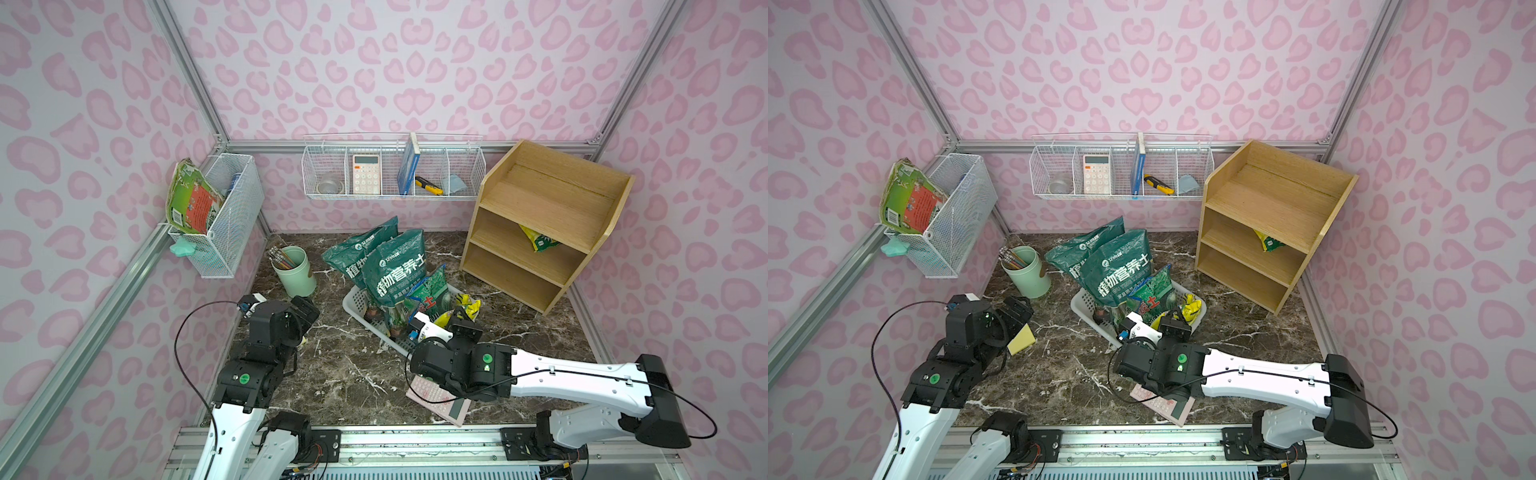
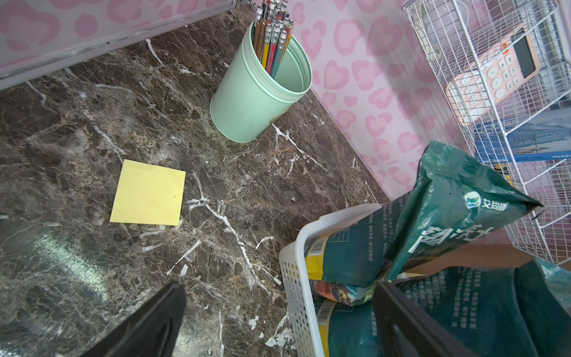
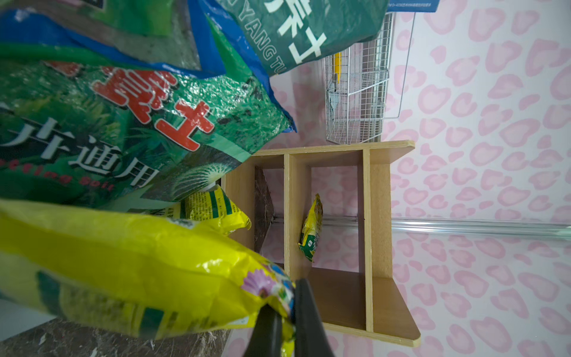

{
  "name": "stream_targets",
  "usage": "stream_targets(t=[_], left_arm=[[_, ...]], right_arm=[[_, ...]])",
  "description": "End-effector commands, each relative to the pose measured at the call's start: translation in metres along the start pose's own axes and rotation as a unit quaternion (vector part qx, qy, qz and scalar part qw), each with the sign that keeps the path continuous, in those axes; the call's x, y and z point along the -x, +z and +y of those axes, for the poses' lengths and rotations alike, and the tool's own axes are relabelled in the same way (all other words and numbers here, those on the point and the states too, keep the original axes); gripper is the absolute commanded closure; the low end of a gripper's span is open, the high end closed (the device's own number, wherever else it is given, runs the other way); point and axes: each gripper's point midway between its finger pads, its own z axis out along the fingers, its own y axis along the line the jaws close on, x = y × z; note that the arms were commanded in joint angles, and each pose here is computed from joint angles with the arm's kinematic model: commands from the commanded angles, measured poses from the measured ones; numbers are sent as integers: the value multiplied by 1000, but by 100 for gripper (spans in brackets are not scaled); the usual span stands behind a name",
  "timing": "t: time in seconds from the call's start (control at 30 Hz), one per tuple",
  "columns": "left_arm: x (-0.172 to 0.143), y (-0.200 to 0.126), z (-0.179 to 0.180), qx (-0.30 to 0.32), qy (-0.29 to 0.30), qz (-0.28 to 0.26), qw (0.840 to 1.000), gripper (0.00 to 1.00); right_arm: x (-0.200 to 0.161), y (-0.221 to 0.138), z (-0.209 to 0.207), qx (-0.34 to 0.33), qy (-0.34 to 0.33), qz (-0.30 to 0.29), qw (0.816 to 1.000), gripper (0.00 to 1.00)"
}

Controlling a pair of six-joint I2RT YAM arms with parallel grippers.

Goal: Take down the fertilizer bag from the shelf
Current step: Place the fertilizer bag in the storage box.

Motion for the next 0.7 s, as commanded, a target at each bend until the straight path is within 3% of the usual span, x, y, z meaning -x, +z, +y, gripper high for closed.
stream_targets(t=[0.0, 0.33, 0.67], left_arm=[[1, -2, 0, 1, 3, 0, 1000, 1], [0, -1, 2, 4, 3, 0, 1000, 1], [0, -2, 1, 2, 3, 0, 1000, 1]], right_arm=[[-3, 3, -11, -15, -2, 6, 1000, 100], [-15, 4, -6, -20, -58, 3, 998, 100], [26, 5, 48, 32, -107, -23, 994, 100]])
